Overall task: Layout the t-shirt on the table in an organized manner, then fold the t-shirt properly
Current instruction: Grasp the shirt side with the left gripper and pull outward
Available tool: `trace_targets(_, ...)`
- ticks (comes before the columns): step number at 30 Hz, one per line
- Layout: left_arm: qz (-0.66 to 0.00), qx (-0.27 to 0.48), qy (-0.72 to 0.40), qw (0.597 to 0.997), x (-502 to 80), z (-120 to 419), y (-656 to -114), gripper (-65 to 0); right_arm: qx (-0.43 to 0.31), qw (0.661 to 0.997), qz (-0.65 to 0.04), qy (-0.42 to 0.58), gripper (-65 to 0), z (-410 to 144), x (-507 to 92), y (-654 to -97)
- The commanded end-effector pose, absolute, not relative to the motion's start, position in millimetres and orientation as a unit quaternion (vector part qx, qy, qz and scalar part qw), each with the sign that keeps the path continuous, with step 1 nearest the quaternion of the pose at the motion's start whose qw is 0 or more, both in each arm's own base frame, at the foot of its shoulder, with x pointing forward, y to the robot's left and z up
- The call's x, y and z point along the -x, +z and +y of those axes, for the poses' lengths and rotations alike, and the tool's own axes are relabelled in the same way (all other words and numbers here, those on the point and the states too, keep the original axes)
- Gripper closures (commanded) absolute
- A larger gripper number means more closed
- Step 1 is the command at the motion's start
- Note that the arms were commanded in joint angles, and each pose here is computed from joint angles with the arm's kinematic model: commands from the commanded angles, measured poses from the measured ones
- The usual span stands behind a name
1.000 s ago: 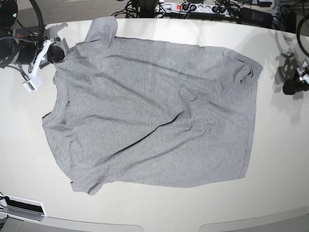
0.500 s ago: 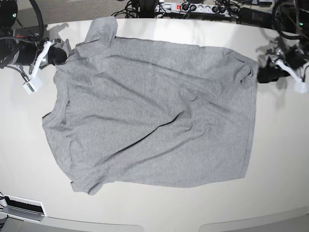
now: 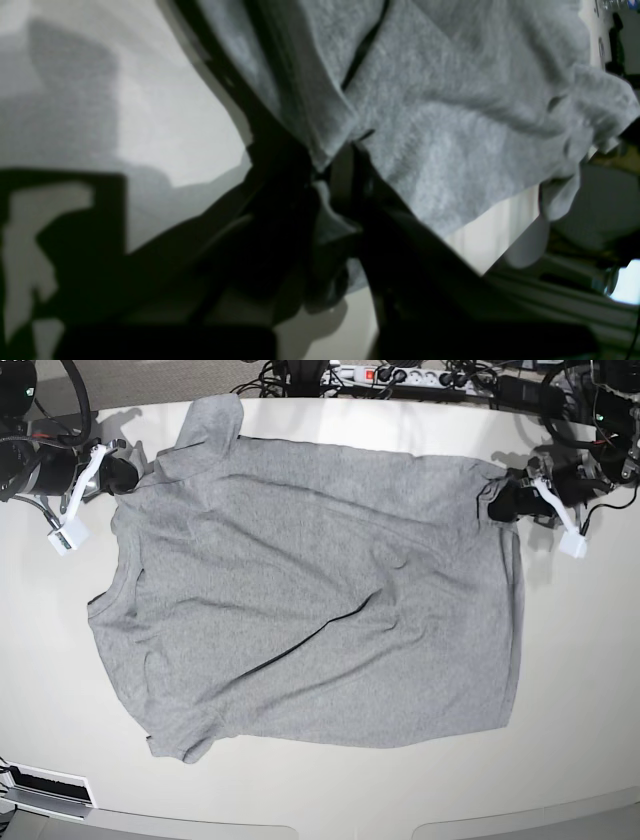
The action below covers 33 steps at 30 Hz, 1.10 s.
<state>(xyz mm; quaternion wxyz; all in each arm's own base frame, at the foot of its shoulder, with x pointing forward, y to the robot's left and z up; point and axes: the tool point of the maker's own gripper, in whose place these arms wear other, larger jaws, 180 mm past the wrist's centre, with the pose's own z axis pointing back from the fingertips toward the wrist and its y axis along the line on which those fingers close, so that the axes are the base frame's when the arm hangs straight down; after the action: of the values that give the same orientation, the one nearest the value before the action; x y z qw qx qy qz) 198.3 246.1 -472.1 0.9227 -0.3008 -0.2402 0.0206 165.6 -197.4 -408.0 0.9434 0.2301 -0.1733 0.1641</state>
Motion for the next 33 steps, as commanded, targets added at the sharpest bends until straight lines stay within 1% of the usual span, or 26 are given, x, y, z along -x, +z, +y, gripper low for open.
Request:
trace_targets(1,-0.221,0.270,0.008,0.937,-194,266,-471,0.0,-0.227,0.939,-0.192,0.171,0.0,-200,-174,-399)
trace_targets(4,-0.243,0.270,0.014,0.932,-207,280,-451,0.0,-0.227,0.939,-0.192,0.171,0.0,-201,-174,-399)
trace_targets(9,-0.274,0.309,0.016,0.911,-225,283,-409,0.0,-0.235,0.936,-0.199,0.172,0.0,-198,-177,-395)
trace_targets(14,-0.280,0.324,0.002,0.904,-228,283,-386,0.0,-0.226,0.936,-0.190,0.193,0.0,-196,-173,-389)
trace_targets(17,-0.287,0.318,0.000,0.904,-230,291,-378,0.0,-0.217,0.933,-0.196,0.211,0.0,-193,-175,-381)
trace_targets(24,-0.266,0.300,-0.008,0.916,-219,306,-377,0.0,-0.198,0.925,-0.199,0.258,0.0,-185,-169,-361)
trace_targets(28,-0.251,0.295,-0.008,0.922,-208,311,-379,0.0,-0.189,0.925,-0.177,0.278,0.0,-188,-149,-359)
trace_targets(33,-0.229,0.321,-0.006,0.919,-192,312,-371,0.0,-0.184,0.924,-0.155,0.296,0.0,-188,-128,-357)
